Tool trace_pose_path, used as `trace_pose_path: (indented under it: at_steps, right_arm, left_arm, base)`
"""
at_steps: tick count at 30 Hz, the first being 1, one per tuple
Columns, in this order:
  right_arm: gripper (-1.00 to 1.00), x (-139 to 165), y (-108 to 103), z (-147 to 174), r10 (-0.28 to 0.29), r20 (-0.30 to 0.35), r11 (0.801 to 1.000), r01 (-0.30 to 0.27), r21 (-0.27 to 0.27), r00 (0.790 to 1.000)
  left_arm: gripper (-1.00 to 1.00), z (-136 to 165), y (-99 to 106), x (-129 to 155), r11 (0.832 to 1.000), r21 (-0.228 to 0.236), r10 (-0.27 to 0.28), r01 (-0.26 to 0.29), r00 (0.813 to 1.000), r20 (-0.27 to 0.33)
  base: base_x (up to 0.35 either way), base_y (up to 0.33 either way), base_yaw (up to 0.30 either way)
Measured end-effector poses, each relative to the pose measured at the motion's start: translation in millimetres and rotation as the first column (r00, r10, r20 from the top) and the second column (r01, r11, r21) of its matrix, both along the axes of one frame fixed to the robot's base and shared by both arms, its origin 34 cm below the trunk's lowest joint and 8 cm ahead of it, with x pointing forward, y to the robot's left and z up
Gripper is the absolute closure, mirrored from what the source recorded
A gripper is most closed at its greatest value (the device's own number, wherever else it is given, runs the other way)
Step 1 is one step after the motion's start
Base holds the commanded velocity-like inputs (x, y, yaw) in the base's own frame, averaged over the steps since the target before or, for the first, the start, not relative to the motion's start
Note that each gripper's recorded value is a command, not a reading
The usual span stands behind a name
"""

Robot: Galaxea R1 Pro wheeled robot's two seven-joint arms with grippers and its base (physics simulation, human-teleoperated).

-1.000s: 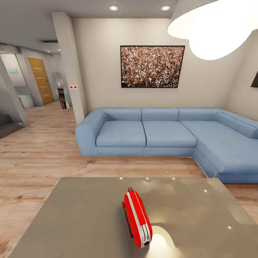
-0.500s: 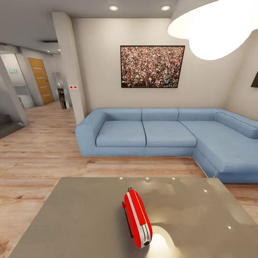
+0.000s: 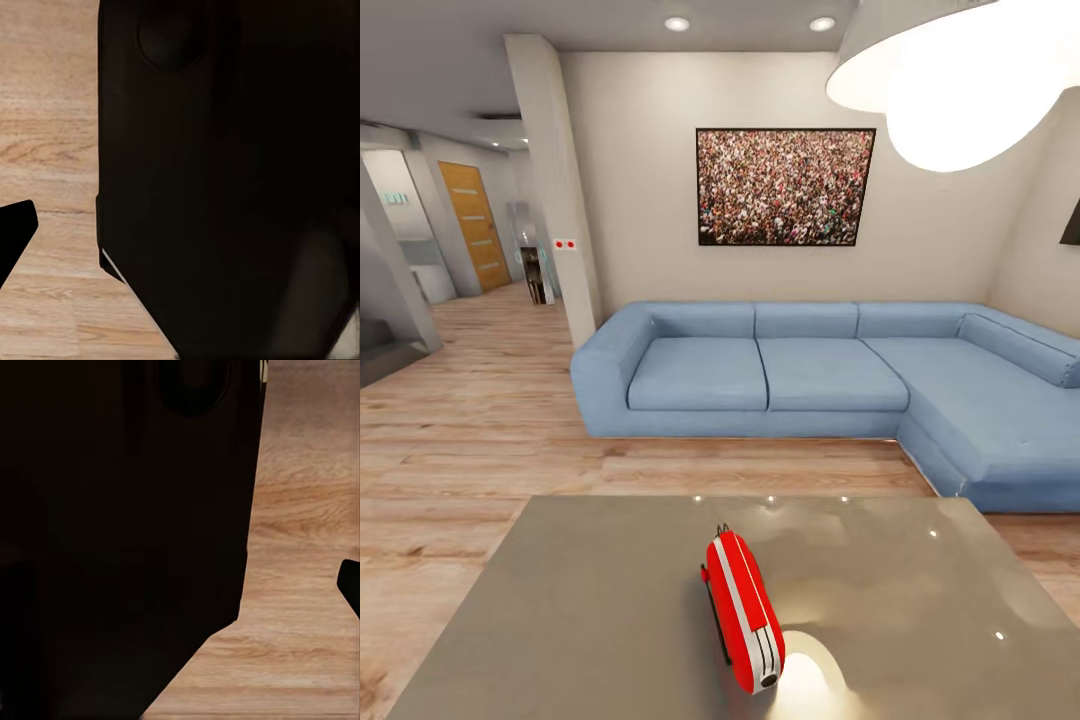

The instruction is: Turn on the radio receiver that's on the table in the living room.

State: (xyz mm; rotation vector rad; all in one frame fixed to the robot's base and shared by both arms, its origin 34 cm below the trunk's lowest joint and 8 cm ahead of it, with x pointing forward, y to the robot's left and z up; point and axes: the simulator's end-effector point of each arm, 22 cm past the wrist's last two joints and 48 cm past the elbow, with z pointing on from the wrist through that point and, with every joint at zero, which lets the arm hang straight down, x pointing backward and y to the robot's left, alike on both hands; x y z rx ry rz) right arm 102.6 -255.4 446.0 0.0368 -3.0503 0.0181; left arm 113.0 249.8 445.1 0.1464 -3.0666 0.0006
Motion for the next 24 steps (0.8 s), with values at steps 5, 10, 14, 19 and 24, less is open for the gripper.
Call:
trace_pose_path:
  at_steps: [5,10,14,19,24]
  right_arm:
    - [-1.0,0,0,8,0.001,0.0,1.0,-0.001,0.0,1.0]
    - [-1.0,0,2,16,0.002,0.0,1.0,-0.002,0.003,1.0]
    - [-1.0,0,1,23,0.001,0.0,1.0,-0.001,0.003,1.0]
    - [-1.0,0,2,31,0.002,0.0,1.0,-0.002,0.004,1.0]
    - [-1.0,0,2,39,0.002,0.0,1.0,-0.002,0.004,1.0]
  left_arm:
    - [-1.0,8,0,0,1.0,0.0,0.0,0.0,1.0,0.0]
    - [-1.0,17,0,0,1.0,0.0,0.0,0.0,1.0,-0.001]
    - [-1.0,23,0,0,1.0,0.0,0.0,0.0,1.0,-0.002]
    - [-1.0,31,0,0,1.0,0.0,0.0,0.0,1.0,-0.002]
    - [-1.0,39,0,0,1.0,0.0,0.0,0.0,1.0,-0.002]
  base:
    - [0.0,0.0,0.0]
    - [0.0,0.0,0.0]
    - [0.0,0.0,0.0]
    - [0.0,0.0,0.0]
    - [0.0,0.0,0.0]
